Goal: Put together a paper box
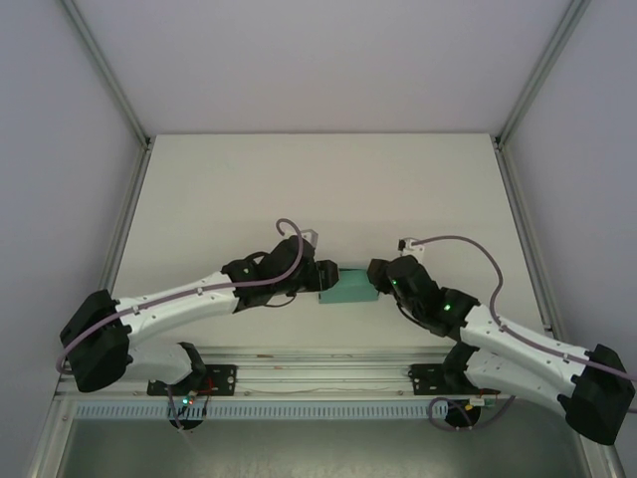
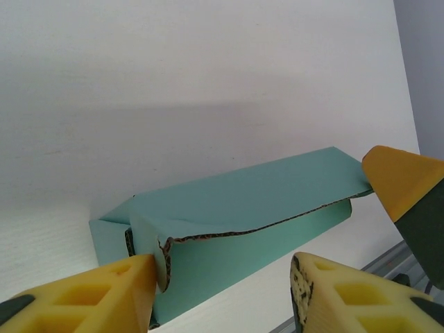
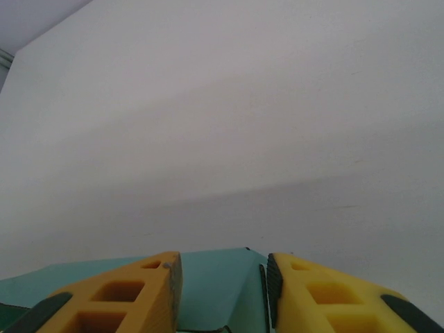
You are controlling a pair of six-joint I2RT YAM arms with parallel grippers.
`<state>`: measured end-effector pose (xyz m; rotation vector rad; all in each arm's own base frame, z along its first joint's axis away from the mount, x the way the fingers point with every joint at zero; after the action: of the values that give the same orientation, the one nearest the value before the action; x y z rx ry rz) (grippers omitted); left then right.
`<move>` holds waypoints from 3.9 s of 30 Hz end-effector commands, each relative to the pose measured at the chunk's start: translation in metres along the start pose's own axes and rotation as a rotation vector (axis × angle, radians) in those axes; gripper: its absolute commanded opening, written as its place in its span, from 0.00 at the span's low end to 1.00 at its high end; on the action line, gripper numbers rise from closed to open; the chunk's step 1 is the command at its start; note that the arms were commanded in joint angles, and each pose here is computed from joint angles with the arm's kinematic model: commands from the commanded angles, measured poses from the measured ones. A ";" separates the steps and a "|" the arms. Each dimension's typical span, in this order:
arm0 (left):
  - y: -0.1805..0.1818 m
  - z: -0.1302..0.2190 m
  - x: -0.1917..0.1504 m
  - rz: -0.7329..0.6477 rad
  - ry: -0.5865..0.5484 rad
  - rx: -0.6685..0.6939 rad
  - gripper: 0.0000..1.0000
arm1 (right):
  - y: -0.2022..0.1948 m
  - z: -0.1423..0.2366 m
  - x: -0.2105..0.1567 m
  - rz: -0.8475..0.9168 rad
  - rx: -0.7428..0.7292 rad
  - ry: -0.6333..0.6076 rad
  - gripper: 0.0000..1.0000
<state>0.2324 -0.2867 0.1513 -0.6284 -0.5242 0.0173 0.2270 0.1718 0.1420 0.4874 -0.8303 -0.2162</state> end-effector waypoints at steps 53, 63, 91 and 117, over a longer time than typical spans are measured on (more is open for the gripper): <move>0.094 -0.032 -0.067 -0.041 0.068 0.058 0.27 | -0.065 -0.004 -0.059 0.099 -0.148 0.155 0.24; 0.125 -0.043 -0.087 -0.133 0.101 0.128 0.11 | -0.066 0.004 -0.045 0.176 -0.195 0.136 0.29; 0.093 -0.035 -0.067 -0.292 0.024 0.170 0.29 | -0.041 -0.004 -0.047 0.127 0.019 0.066 0.09; 0.084 0.069 0.077 -0.081 -0.233 0.375 1.00 | 0.062 0.056 -0.025 1.124 0.372 0.417 1.00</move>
<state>0.2828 -0.2032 0.1868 -0.3187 -0.7394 0.0512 0.2036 0.2125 0.2103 0.3771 -0.7732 0.5819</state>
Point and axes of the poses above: each hand's point on the last joint's axis, 136 mm out from that joint toward the fingers, its own z axis back along the fingers, its own y axis along the line the jaws close on, x = y × z, the point moved 1 cm from there along z, back along the fingers, and after that the axes turned 1 degree about -z, right-handed, at the moved point
